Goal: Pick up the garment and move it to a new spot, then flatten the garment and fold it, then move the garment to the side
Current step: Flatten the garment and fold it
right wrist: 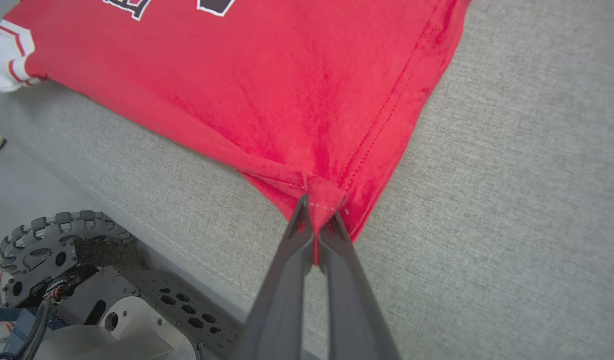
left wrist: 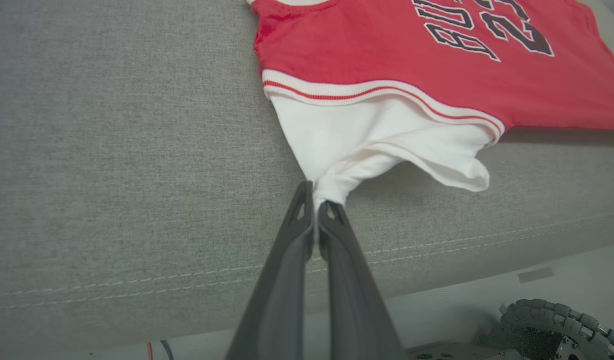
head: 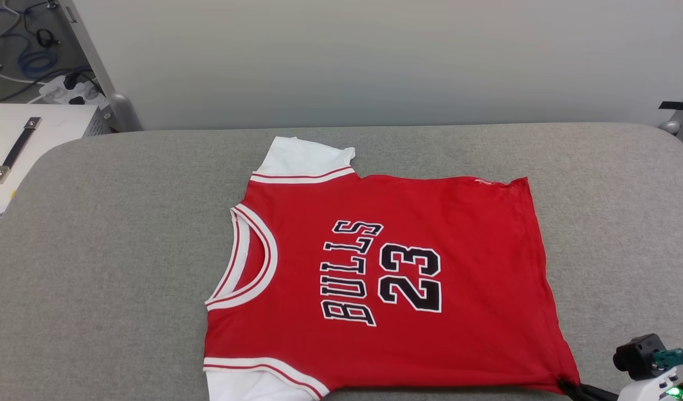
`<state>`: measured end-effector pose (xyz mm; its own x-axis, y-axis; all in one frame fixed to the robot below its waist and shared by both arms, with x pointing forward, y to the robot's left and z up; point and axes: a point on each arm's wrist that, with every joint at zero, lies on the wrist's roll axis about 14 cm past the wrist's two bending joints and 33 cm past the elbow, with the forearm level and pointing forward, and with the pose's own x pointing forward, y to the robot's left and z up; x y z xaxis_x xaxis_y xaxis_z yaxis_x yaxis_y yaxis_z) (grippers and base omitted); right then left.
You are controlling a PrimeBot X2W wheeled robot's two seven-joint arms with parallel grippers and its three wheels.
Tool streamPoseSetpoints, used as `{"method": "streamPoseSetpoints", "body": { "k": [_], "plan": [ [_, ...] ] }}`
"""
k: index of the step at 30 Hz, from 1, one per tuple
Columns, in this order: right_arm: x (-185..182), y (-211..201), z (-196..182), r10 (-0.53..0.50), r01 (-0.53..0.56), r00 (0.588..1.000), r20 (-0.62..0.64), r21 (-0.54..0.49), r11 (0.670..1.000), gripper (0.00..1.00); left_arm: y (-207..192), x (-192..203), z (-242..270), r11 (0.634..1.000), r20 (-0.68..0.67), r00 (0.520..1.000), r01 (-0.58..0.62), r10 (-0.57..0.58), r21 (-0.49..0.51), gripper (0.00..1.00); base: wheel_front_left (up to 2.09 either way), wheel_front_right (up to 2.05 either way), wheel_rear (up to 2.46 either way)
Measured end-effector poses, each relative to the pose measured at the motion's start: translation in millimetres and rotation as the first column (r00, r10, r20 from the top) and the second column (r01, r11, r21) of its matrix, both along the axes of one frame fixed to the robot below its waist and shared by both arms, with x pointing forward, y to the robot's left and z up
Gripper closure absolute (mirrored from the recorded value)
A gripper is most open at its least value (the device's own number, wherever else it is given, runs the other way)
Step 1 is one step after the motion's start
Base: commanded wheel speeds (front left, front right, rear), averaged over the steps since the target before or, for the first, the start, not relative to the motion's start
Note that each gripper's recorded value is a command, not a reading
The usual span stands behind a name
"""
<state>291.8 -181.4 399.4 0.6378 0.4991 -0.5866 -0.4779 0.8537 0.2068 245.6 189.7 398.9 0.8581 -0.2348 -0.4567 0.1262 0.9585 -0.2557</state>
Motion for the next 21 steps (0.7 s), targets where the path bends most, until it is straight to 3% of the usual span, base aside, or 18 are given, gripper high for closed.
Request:
{"method": "streamPoseSetpoints", "body": {
  "k": [5, 9, 20, 21],
  "plan": [
    [2.6, -4.5, 3.6, -0.024, 0.024, 1.000, 0.012, -0.001, 1.000, 1.00, -3.4, -1.7, 1.4, 1.000, 0.002, 1.000, 0.013, -0.013, -0.001, 1.00, 0.00, 0.00, 0.00],
    [7.6, 1.9, 7.1, -0.026, 0.026, 0.999, 0.023, 0.012, 1.000, 1.00, 5.3, 10.6, 11.5, 0.998, 0.058, 0.998, 0.029, -0.033, 0.063, 1.00, 0.00, 0.00, 0.00],
    [48.8, 5.1, 32.0, -0.077, 0.073, 0.993, 0.087, 0.053, 0.996, 1.00, 0.7, 100.4, 60.9, 0.980, 0.224, 0.964, 0.107, -0.144, 0.166, 1.00, 0.00, 0.00, 0.00],
    [70.9, 5.5, 35.8, -0.101, 0.095, 0.991, 0.088, 0.071, 0.993, 1.00, -8.2, 139.5, 68.5, 0.966, 0.230, 0.951, 0.162, -0.208, 0.203, 1.00, 0.00, 0.00, 0.00]
  ]
}}
